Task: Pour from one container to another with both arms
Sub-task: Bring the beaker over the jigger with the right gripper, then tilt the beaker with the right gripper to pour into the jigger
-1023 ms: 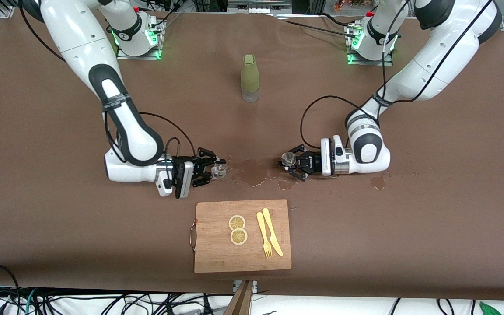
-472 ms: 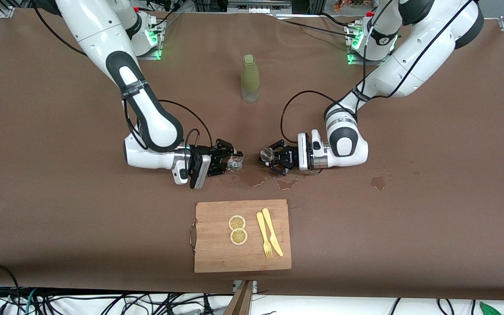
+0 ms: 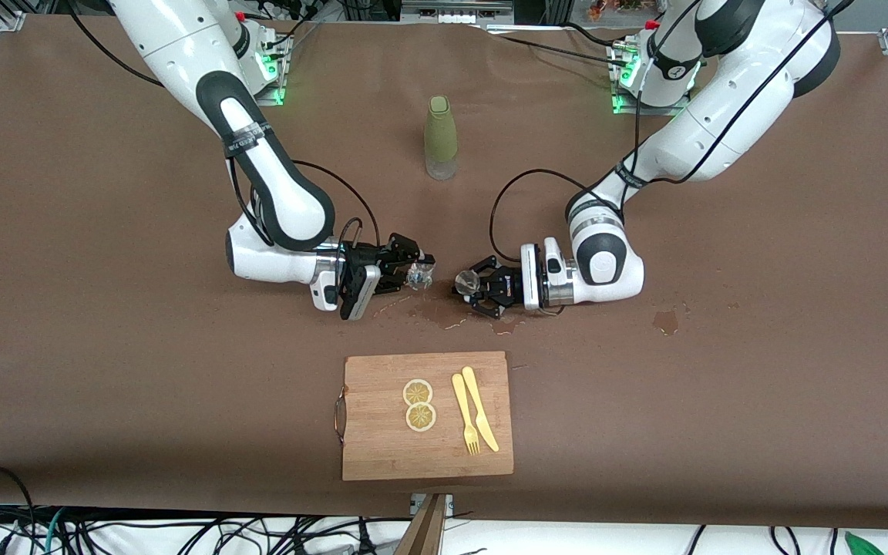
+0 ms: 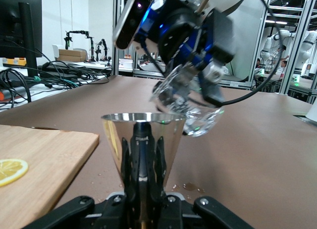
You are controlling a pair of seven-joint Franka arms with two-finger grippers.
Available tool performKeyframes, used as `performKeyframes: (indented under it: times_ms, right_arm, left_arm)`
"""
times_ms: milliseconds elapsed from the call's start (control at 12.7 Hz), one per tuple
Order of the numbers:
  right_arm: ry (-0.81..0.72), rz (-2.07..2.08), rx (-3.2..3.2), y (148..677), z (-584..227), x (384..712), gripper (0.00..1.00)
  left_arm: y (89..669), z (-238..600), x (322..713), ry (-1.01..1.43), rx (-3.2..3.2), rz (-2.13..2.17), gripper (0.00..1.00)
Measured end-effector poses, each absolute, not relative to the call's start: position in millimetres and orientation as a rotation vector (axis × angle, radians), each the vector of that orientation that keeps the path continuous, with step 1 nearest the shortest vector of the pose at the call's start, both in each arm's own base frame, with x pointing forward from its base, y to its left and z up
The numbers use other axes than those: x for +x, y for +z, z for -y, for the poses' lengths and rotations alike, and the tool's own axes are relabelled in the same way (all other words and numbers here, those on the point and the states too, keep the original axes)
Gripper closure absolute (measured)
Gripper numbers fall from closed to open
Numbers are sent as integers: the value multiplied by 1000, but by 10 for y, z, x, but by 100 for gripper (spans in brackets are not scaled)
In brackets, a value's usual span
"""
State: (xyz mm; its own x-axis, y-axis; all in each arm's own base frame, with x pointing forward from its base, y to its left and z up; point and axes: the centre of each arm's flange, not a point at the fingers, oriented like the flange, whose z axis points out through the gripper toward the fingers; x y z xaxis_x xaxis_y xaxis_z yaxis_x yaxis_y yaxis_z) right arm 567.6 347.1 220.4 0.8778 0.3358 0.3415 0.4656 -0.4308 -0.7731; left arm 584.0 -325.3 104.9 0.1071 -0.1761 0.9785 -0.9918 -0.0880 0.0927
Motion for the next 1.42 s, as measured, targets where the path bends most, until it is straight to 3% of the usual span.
performKeyframes:
  times_ms: [472, 1416]
  right_arm:
    - [-84, 488, -2079, 2556, -3636, 5412, 51]
    - [25, 287, -2102, 2725, -3854, 5428, 51]
  left_arm:
    - [948, 3261, 5998, 1133, 1475, 1226, 92]
    - [875, 3649, 5875, 1156, 1445, 1209, 92]
